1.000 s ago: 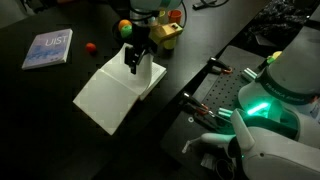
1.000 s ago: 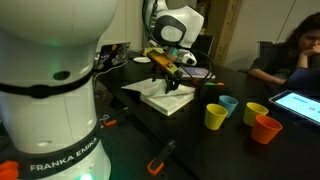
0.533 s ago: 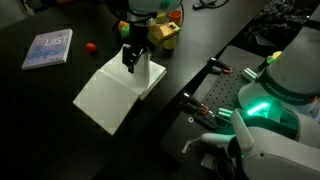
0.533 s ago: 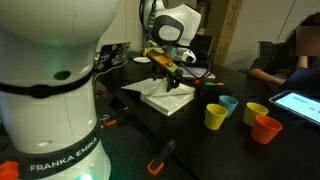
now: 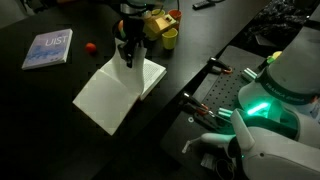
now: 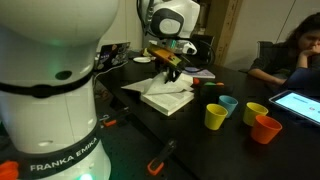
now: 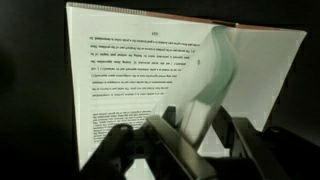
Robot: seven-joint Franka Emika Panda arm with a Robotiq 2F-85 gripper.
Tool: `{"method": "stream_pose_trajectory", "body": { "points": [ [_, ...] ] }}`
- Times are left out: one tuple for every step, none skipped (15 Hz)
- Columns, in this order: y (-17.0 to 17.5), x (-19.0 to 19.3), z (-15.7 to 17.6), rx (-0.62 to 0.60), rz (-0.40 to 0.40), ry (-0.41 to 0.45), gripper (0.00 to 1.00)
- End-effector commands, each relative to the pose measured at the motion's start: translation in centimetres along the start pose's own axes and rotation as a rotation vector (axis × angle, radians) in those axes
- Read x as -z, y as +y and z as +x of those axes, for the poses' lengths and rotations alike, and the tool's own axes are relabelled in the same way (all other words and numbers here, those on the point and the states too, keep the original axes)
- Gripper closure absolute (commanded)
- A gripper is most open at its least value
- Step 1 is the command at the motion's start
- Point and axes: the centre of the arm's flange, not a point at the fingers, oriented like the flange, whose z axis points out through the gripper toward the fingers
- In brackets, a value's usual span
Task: Open the white and orange book then flip some pages.
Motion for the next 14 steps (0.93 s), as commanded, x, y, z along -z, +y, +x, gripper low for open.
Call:
{"method": "stream_pose_trajectory", "body": {
  "points": [
    [-2.2, 1.9, 1.2, 0.060, -0.008, 0.034, 0.54],
    [-2.5, 2.1, 1.3, 0.063, -0.010, 0.033, 0.39],
    [-2.8, 2.3, 1.5, 0.066, -0.004, 0.027, 0.37],
    [-3.1, 2.4, 1.5, 0.061, 0.008, 0.018, 0.31],
    [-3.4, 2.5, 1.5, 0.047, 0.019, 0.009, 0.26],
    [-3.8, 2.6, 1.5, 0.042, 0.041, -0.001, 0.16],
    [-4.3, 2.7, 1.5, 0.039, 0.060, -0.013, 0.10],
    [-4.8, 2.8, 1.6, 0.040, 0.075, -0.020, 0.08],
    [-5.2, 2.7, 1.6, 0.036, 0.092, -0.031, 0.07],
    [-5.6, 2.5, 1.6, 0.034, 0.108, -0.043, 0.04],
    [-6.1, 2.4, 1.6, 0.039, 0.127, -0.049, 0.07],
    [-6.5, 2.2, 1.6, 0.041, 0.140, -0.047, 0.10],
    [-6.9, 2.1, 1.6, 0.039, 0.151, -0.049, 0.11],
    [-7.3, 1.9, 1.7, 0.037, 0.164, -0.045, 0.12]
  ]
}}
